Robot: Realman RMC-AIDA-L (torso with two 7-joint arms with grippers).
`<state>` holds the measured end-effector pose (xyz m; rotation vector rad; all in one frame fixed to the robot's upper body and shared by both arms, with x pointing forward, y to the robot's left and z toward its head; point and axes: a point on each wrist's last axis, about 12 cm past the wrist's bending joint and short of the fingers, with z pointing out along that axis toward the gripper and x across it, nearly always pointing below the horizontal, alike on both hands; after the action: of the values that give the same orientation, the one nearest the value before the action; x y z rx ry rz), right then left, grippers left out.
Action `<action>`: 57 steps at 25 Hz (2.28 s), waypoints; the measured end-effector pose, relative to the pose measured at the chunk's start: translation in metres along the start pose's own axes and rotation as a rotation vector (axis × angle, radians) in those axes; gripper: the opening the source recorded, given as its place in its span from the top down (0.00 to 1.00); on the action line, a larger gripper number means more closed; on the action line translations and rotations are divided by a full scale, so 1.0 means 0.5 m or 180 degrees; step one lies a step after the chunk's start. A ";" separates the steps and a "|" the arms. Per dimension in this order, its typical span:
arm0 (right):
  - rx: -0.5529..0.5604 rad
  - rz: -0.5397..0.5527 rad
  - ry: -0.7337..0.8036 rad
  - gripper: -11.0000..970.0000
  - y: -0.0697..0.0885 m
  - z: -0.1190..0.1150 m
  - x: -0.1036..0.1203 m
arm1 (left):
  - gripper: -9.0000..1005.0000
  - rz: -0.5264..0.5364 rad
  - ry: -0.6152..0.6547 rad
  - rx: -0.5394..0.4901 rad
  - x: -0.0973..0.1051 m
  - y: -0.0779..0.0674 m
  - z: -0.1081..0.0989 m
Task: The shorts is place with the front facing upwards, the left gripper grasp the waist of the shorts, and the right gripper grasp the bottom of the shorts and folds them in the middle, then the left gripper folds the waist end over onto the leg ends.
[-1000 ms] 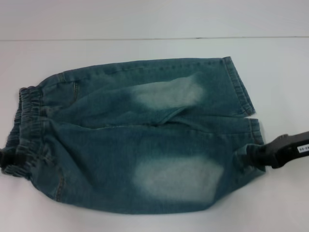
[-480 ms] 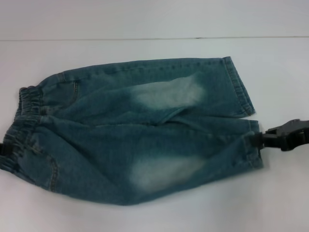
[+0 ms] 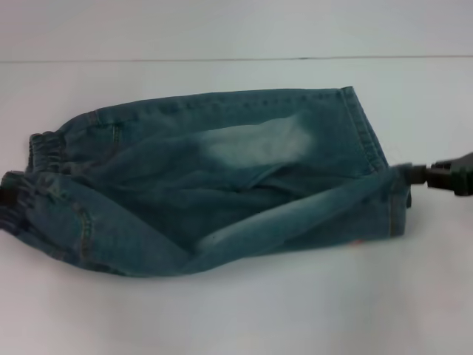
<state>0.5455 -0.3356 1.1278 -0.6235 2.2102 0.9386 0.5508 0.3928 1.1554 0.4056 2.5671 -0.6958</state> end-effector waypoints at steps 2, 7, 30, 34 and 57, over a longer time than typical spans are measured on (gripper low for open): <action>0.0026 -0.0028 -0.0086 0.95 -0.001 0.001 -0.003 | 0.90 0.0011 -0.0028 0.0053 -0.007 -0.004 -0.002; 0.0061 -0.0177 -0.0341 0.95 0.002 0.013 -0.016 | 0.90 0.0016 -0.0168 0.0219 -0.019 -0.015 -0.007; 0.0644 -0.0120 -0.0950 0.95 -0.046 0.038 -0.035 | 0.89 -0.0271 -0.0940 0.0152 -0.025 0.013 -0.001; 0.0698 -0.0124 -0.1011 0.96 -0.047 0.044 -0.039 | 0.89 -0.0300 -0.0986 0.0170 -0.023 0.014 0.005; 0.0909 -0.0250 -0.1078 0.97 -0.067 0.114 -0.040 | 0.89 -0.0241 -0.1156 0.0095 -0.017 0.008 0.042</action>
<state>0.6017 -0.3102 1.0965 -0.3824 1.9507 0.6198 0.5669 0.3836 1.1416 0.1718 2.2394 -0.7583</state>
